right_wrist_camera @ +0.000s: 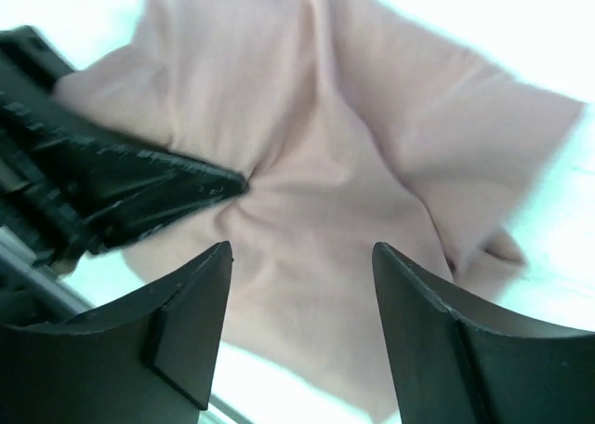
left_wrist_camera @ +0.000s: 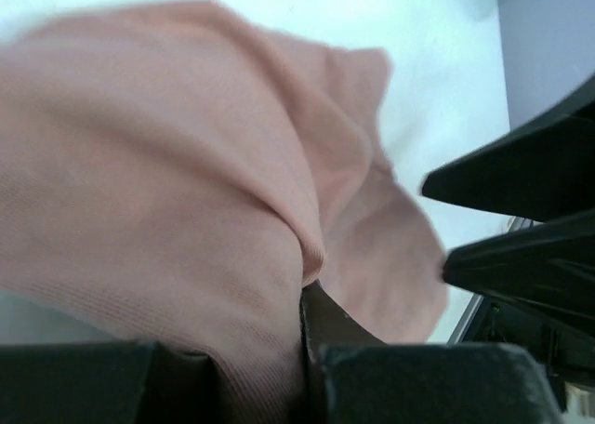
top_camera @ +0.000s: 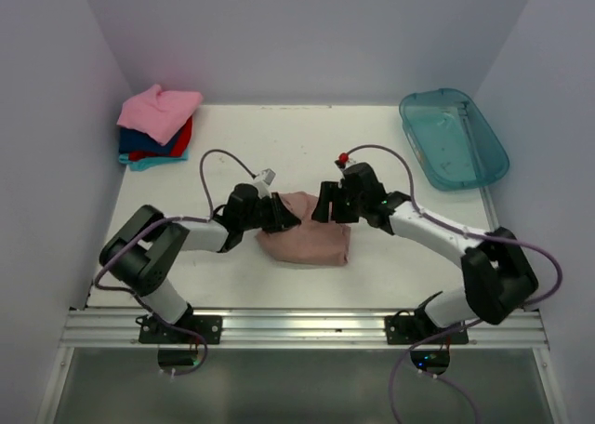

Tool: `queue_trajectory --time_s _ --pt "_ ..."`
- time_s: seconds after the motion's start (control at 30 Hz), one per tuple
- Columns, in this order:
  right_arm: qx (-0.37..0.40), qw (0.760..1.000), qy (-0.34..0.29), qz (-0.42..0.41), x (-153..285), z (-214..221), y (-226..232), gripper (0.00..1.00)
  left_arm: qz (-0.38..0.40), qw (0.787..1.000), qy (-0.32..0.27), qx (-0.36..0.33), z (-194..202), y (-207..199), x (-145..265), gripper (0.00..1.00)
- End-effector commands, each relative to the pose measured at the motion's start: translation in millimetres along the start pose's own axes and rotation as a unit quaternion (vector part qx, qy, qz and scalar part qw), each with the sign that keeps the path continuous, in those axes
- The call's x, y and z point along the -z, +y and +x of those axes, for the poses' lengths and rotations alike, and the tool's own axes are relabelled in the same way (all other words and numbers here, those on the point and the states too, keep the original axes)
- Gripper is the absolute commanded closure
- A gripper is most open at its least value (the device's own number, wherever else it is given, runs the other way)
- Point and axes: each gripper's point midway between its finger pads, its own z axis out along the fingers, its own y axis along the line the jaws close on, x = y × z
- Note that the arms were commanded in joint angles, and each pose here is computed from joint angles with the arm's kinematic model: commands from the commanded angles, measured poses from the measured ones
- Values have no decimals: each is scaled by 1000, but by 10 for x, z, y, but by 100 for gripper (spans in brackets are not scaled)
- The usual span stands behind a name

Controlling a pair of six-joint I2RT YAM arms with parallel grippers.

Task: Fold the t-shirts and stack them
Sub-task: Put the neatly folded tshirt into the corner of the board with the left arm

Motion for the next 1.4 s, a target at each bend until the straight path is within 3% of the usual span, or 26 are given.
queue_trajectory --time_s 0.0,0.1,0.3,0.5,0.6,0.77,0.9,0.93,1.03,1.07,1.17,1.27,1.37 --pt "41 994 -98 -35 669 -422 267 33 -13 993 -100 -56 -625 -296 342 100" --pt "56 990 -128 -20 1014 -462 229 33 -40 983 -165 -69 -1140 -358 631 100" --pt "57 992 -114 11 1175 -213 8 33 -92 967 -237 -32 -2123 -96 1069 100" --pt "45 996 -76 24 1138 116 -173 33 -103 918 -383 -14 -3324 31 1891 100" --pt "36 997 -65 23 1130 243 -224 33 -83 876 -476 -14 -3945 78 2483 100" --pt "26 998 -53 24 1154 363 -267 33 -42 849 -526 -16 -4706 188 2810 100" --pt "13 999 -42 23 1204 456 -283 34 -17 810 -585 -38 -5195 499 3132 100" --pt "12 999 -41 25 1218 470 -293 34 -19 809 -586 -37 -5245 611 3126 100" --pt "11 999 -45 28 1294 489 -307 34 -53 820 -569 38 -5152 1519 2841 100" --pt "10 998 -49 26 1323 466 -294 34 -69 828 -547 97 -4936 2059 2581 100" --pt "9 998 -51 21 1423 455 -250 34 -102 825 -514 213 -4345 2991 2322 100" --pt "10 998 -56 25 1481 475 -279 34 -135 812 -508 253 -3962 3358 2282 100" --pt "12 998 -53 29 1466 509 -313 33 -150 809 -507 257 -3886 3368 2298 97"
